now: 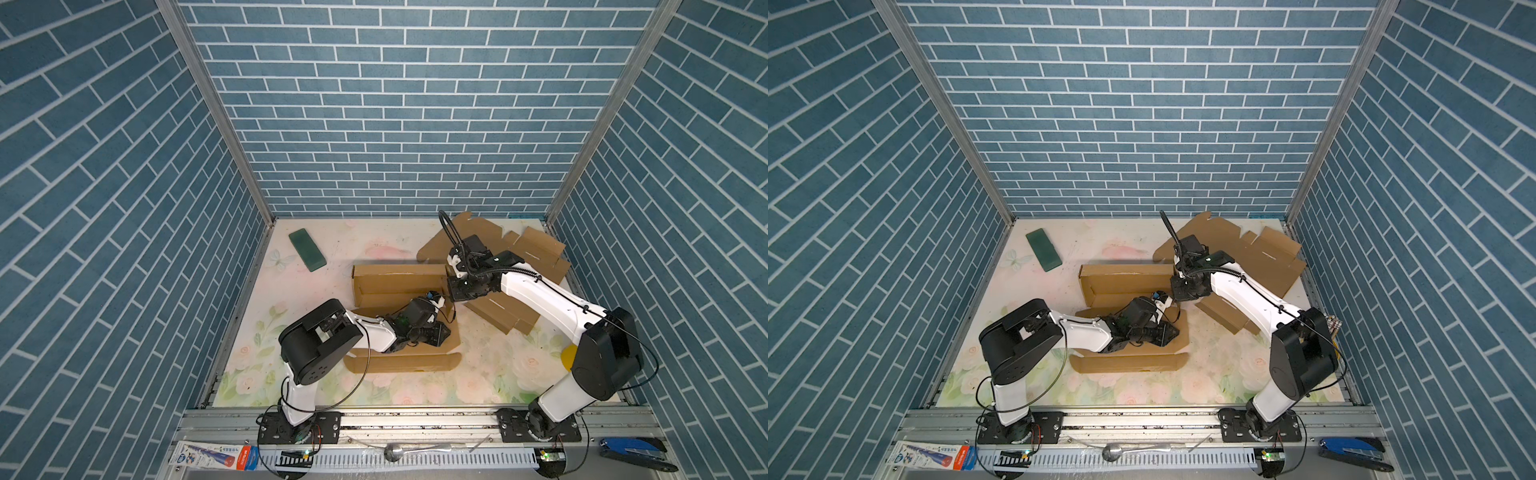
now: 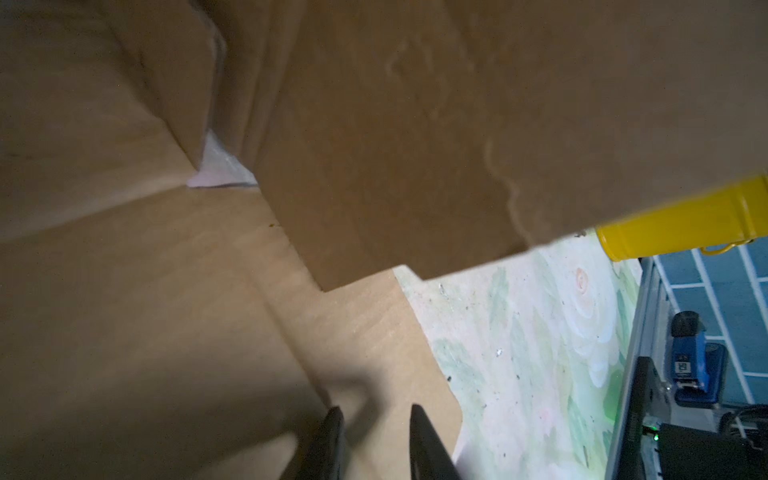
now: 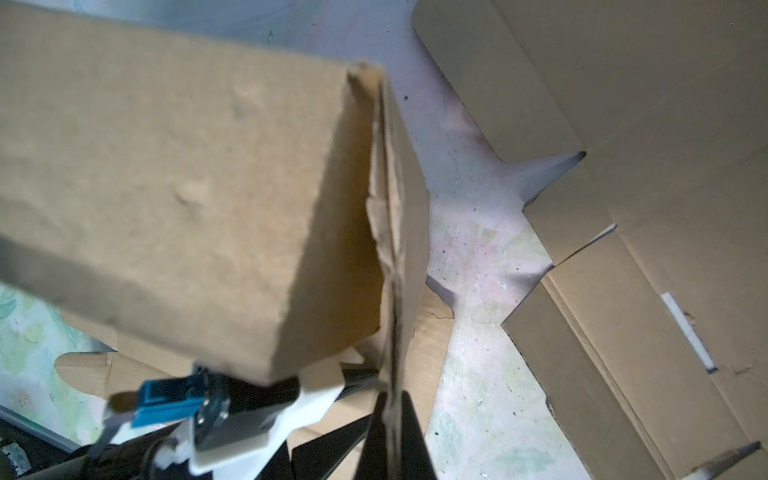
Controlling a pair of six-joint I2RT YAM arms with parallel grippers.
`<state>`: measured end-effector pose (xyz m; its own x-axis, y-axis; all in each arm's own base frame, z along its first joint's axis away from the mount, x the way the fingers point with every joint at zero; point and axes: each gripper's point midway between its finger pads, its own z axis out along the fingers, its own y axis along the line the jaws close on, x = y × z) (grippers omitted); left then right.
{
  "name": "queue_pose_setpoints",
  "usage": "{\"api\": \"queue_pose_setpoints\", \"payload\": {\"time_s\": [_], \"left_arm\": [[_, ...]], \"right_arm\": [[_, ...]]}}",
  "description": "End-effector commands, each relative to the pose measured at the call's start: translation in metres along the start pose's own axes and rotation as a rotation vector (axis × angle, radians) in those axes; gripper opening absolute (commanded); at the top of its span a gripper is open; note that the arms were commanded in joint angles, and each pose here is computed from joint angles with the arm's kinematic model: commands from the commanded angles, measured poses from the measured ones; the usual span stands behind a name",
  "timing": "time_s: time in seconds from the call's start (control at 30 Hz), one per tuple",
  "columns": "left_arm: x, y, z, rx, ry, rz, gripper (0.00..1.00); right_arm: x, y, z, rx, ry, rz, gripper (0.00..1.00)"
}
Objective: Fold the paper box
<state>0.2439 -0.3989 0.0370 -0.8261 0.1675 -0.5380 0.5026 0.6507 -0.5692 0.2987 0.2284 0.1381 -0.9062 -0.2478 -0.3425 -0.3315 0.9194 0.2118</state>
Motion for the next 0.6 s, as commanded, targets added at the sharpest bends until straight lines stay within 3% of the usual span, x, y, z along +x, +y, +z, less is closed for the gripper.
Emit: {"api": "queue_pose_setpoints", "payload": {"time_s": [0.0,0.33,0.57], "left_arm": [[-0.01,-0.005,-0.026,-0.027,-0.013,0.053,0.3],[-0.046,-0.021,-0.122,-0.109,-0.038,0.179,0.31],[-0.122,-0.012,-0.198,-0.195,-0.146,0.214,0.34]], "right_arm": [[0.019,-0.01,0.007,0.05,0.061,0.009,0.0],[0.018,-0.008,0.007,0.052,0.051,0.005,0.0],[0.018,-0.006,0.009,0.054,0.049,-0.005,0.0]]}}
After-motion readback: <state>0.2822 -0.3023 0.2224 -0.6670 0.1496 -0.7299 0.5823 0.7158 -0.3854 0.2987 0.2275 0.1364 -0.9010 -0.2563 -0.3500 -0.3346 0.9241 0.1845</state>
